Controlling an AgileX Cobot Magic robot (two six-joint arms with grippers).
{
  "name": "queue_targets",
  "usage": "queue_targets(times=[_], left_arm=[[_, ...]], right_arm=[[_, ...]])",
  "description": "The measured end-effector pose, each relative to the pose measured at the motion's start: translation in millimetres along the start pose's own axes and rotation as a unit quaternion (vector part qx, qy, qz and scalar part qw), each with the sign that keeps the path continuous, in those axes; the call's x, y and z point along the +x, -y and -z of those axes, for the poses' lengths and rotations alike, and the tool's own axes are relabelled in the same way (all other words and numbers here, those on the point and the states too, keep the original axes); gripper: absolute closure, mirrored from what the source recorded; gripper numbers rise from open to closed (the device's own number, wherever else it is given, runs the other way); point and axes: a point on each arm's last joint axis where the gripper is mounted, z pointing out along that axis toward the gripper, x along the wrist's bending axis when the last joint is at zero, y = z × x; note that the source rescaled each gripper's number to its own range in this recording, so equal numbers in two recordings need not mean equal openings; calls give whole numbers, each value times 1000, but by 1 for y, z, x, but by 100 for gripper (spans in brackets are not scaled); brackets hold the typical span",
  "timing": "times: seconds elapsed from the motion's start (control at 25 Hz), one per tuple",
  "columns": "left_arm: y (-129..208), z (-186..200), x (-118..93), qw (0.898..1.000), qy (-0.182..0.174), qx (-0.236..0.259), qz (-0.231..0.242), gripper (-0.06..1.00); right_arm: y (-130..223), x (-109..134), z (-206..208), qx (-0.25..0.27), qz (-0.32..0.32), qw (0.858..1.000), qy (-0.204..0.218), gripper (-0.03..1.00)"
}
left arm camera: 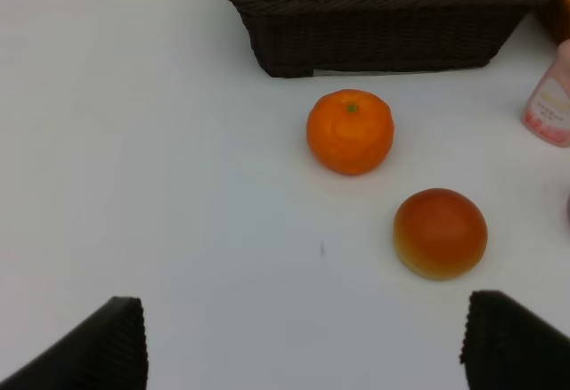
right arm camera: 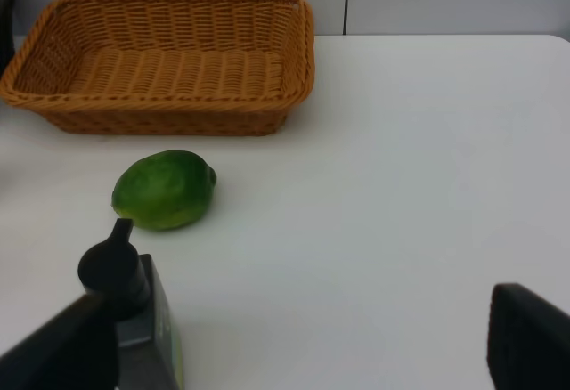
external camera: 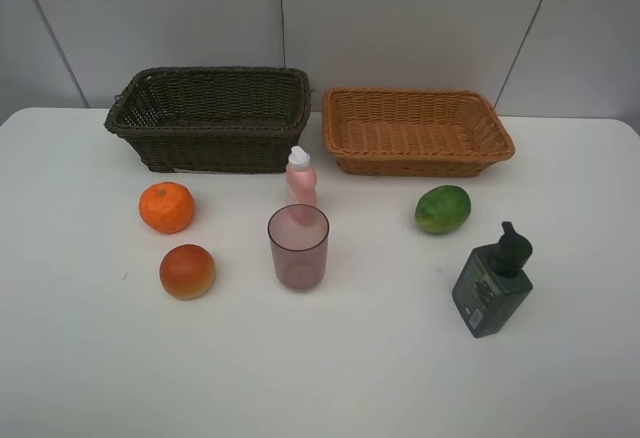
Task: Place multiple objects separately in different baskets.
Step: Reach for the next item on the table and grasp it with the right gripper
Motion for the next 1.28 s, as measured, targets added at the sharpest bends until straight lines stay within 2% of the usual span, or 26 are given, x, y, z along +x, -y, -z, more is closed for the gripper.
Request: queue_targets(times=[0.28,0.4,0.6,0.72,0.96,1.12,1.28], left_arm=[[0,0,0,1000,0,0,0,2],[0,0,0,1000,0,0,0,2],[0,0,0,1000,0,0,0,2],[0,0,0,1000,0,0,0,2],[0,0,0,1000,0,0,0,2],[0,0,0,1000,0,0,0,2],[0,0,0,1000,0,0,0,2]], right_arm=[[0,0,-1,2,0,1000,0,5],[-7,1,-8,29,2,1000,1,5],[-50,3,-23,71,6,997,1,5],[-76,6,-44,115,9,993,1,5],[-106,17,-106,228,-6,973,-23,5],[-109,30,-142,289,12,956,-45,5],[-101,55,-162,334,31,939,-79,5]])
